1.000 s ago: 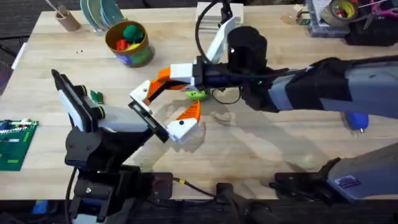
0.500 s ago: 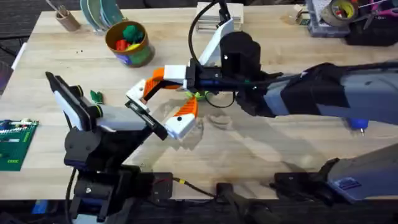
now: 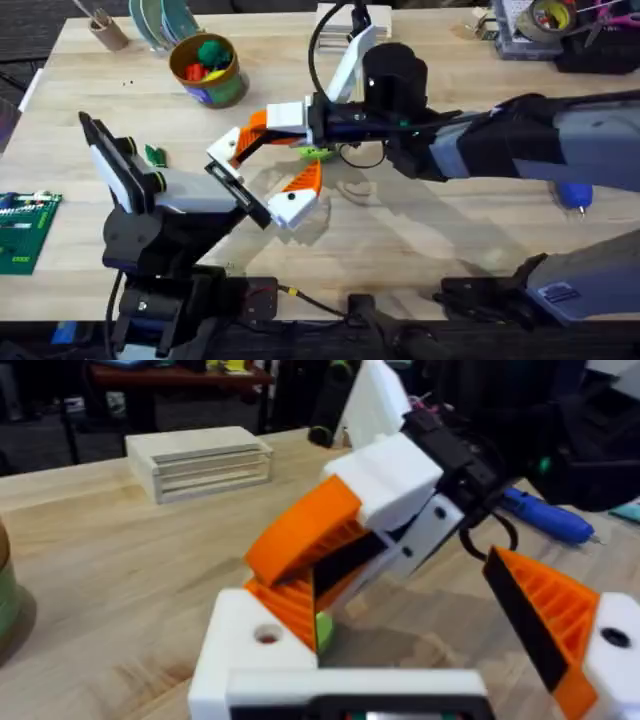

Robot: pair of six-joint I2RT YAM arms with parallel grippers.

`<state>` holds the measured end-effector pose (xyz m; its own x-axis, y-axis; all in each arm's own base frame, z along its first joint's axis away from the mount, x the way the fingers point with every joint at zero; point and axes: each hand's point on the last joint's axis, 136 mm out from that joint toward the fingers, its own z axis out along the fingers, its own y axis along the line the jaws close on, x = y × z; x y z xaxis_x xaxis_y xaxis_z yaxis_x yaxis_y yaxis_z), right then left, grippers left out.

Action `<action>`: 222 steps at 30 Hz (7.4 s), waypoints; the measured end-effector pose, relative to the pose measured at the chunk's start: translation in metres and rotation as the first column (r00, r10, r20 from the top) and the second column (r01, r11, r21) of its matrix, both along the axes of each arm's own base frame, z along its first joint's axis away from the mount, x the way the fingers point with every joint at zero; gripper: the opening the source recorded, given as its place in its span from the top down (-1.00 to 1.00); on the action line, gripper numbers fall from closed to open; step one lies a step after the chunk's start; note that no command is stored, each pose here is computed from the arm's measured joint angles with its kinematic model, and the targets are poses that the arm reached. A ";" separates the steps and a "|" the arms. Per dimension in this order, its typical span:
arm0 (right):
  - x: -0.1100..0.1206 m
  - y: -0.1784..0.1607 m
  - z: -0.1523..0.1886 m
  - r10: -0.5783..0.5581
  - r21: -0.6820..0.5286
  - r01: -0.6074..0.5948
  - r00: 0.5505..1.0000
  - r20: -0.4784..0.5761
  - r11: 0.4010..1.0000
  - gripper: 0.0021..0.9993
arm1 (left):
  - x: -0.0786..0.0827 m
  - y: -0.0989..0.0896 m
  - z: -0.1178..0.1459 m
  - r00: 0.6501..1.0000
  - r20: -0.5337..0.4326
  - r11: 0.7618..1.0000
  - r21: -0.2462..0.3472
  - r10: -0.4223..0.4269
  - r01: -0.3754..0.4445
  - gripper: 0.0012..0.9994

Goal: Pick up the gripper from the table and insert it into the empty holder that is missing its gripper. Then pick up a screw, insert it into the mounting hole, and use the screwdriver to tighten it. Finally, clean up the table by picking up the vegetable and placing it into the bucket.

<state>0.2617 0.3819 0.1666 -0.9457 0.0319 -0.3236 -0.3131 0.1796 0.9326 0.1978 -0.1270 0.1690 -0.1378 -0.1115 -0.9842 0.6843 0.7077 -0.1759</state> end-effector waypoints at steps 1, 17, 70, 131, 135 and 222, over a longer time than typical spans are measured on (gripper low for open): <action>-0.001 -0.001 0.000 0.012 0.001 -0.012 1.000 0.000 1.000 0.40 | -0.001 -0.001 0.001 1.000 0.005 1.000 0.001 -0.010 0.010 -0.99; -0.003 -0.014 0.002 0.086 0.019 -0.086 0.996 -0.015 0.996 -0.45 | -0.011 -0.011 0.004 0.996 0.031 0.996 0.013 -0.085 0.085 -0.99; 0.096 -0.156 -0.008 0.098 -0.652 0.230 0.899 0.427 0.722 -0.99 | -0.068 -0.044 -0.005 0.887 0.076 0.889 0.093 -0.456 0.449 -0.99; 0.049 -0.053 -0.094 0.489 -0.824 0.149 0.742 0.459 0.547 -0.71 | -0.088 -0.049 -0.010 0.831 0.036 0.831 0.064 -0.556 0.553 -0.99; 0.047 -0.052 -0.101 0.509 -0.838 0.146 0.736 0.447 0.526 -0.61 | -0.088 -0.049 -0.010 0.831 0.036 0.831 0.064 -0.556 0.553 -0.99; 0.077 -0.074 -0.096 0.467 -0.849 0.250 0.746 0.475 0.466 0.99 | -0.088 -0.049 -0.010 0.831 0.035 0.831 0.063 -0.556 0.553 -0.99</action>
